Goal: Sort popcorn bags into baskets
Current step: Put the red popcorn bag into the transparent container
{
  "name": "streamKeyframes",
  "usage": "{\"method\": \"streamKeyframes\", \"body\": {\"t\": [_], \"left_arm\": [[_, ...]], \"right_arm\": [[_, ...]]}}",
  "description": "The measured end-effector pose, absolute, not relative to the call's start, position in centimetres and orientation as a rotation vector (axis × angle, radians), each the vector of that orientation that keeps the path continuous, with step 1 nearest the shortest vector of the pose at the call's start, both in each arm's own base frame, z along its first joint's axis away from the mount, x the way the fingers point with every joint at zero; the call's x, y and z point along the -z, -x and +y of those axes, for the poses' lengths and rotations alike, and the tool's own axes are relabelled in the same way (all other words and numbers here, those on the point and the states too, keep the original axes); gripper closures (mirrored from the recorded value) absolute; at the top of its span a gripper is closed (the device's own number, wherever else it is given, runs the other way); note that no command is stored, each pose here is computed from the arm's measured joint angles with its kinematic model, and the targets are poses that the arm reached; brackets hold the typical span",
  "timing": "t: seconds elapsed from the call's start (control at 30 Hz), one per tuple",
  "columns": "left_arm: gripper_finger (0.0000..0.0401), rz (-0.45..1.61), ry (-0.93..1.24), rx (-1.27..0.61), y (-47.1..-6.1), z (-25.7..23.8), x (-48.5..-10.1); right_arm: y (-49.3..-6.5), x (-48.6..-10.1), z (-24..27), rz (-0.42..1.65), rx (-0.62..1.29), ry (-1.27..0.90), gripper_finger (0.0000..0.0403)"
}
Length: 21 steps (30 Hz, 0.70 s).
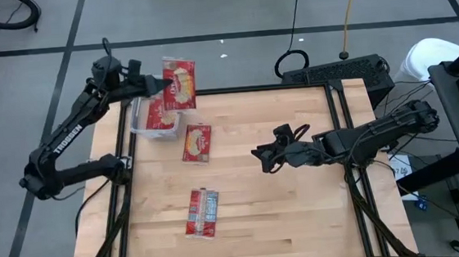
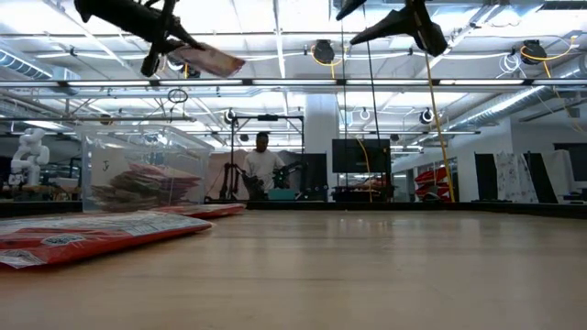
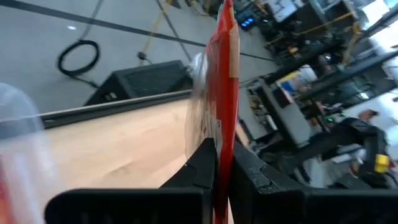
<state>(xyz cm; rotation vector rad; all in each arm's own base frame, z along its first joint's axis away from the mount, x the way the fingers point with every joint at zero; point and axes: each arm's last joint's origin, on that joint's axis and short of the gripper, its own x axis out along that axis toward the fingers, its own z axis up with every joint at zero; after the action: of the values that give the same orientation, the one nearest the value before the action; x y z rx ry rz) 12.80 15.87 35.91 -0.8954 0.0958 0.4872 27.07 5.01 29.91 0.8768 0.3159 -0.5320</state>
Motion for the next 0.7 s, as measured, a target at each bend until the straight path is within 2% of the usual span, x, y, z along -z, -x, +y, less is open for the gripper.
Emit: {"method": "streamKeyframes", "body": {"t": [0.23, 0.7], "left_arm": [[0.0378, 0.164, 0.849, -0.586, -11.0, 16.7, -35.0], [0.0377, 0.455, 0.669, -0.845, -8.3, 17.0, -32.8]], "right_arm": [[-27.1, -29.9, 4.8, 0.305, 0.545, -0.896, 0.0248], [-27.1, -29.9, 4.8, 0.282, 0.564, -0.970, 0.0248]]}}
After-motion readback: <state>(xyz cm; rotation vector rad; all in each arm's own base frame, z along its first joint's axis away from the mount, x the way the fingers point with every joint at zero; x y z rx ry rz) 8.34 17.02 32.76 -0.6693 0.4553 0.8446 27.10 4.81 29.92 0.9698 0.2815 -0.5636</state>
